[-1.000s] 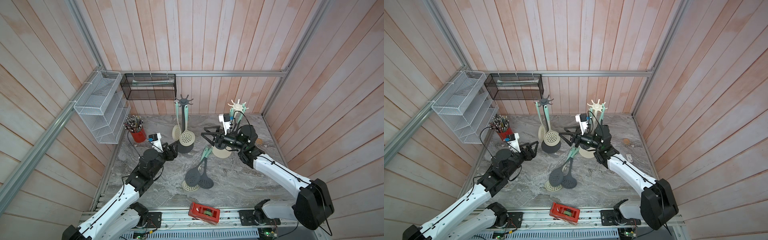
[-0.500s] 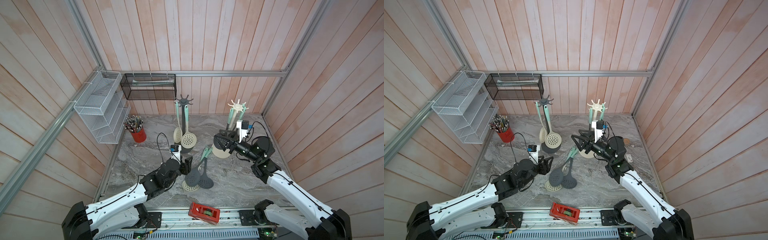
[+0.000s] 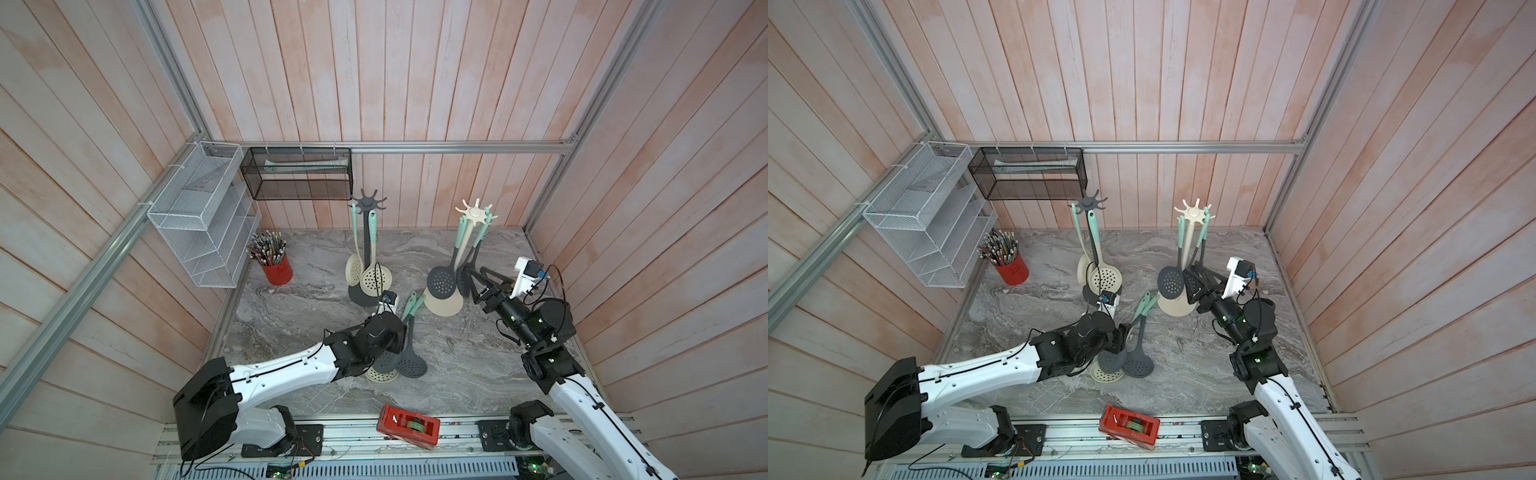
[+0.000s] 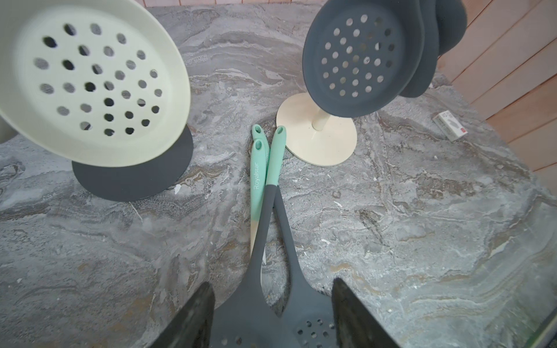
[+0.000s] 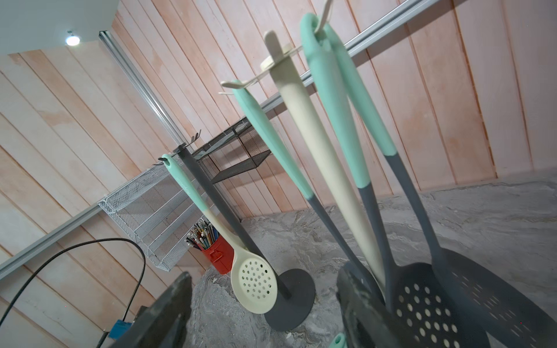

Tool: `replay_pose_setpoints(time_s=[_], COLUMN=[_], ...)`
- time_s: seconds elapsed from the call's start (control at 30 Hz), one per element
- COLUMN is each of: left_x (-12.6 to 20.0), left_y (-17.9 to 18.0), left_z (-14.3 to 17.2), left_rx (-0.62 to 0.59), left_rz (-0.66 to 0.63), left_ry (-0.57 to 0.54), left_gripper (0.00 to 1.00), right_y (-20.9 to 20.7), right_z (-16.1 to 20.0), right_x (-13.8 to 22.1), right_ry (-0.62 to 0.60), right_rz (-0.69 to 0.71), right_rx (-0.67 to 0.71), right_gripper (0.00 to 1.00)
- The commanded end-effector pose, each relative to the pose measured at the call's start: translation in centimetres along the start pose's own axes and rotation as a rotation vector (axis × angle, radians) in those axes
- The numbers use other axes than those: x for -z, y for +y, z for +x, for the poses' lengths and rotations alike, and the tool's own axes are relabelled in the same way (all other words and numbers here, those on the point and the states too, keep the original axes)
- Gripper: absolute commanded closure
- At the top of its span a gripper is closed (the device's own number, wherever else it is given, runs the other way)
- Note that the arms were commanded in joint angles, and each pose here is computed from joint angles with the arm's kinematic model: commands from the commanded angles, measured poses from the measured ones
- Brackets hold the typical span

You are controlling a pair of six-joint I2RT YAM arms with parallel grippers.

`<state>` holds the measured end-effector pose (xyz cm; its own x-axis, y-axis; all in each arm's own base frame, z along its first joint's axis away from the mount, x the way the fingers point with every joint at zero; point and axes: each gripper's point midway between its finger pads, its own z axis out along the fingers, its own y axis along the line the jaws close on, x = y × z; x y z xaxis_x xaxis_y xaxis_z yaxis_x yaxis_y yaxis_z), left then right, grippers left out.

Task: Hang the skimmer on the kitchen utensil rack
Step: Pick up the skimmer from the center of the board.

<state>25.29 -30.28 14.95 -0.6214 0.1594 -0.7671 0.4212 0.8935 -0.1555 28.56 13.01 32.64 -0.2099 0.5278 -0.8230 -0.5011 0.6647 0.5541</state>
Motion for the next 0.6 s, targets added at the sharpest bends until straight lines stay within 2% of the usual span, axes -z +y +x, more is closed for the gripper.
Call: replay_pose_setpoints(time_s=[0.0,0.3,0.57], left_x=[-0.9,-4.0,-5.1], left_y=[-1.0,-1.4,-0.3], left_z=[1.1,4.6,5.5], left_rx=[-0.052,-0.106,-0.134], left_rz=[0.015,-0.023,-0.114], left_ry=[0.087,0.275,0.327], left_gripper=[0.38,0.44,0.49], right_y=[-0.1,-1.6,-2.3], right_z=[-0.4,0.2,0.2], right_x=[0.6,1.1,1.3], right_ry=[-0.016,-0.009,-0.012], right_rz=[-0.005,0.012,0.022], right_rx=[-0.025,-0.045,-0.055], right_gripper=[0.23,0.22,0.22])
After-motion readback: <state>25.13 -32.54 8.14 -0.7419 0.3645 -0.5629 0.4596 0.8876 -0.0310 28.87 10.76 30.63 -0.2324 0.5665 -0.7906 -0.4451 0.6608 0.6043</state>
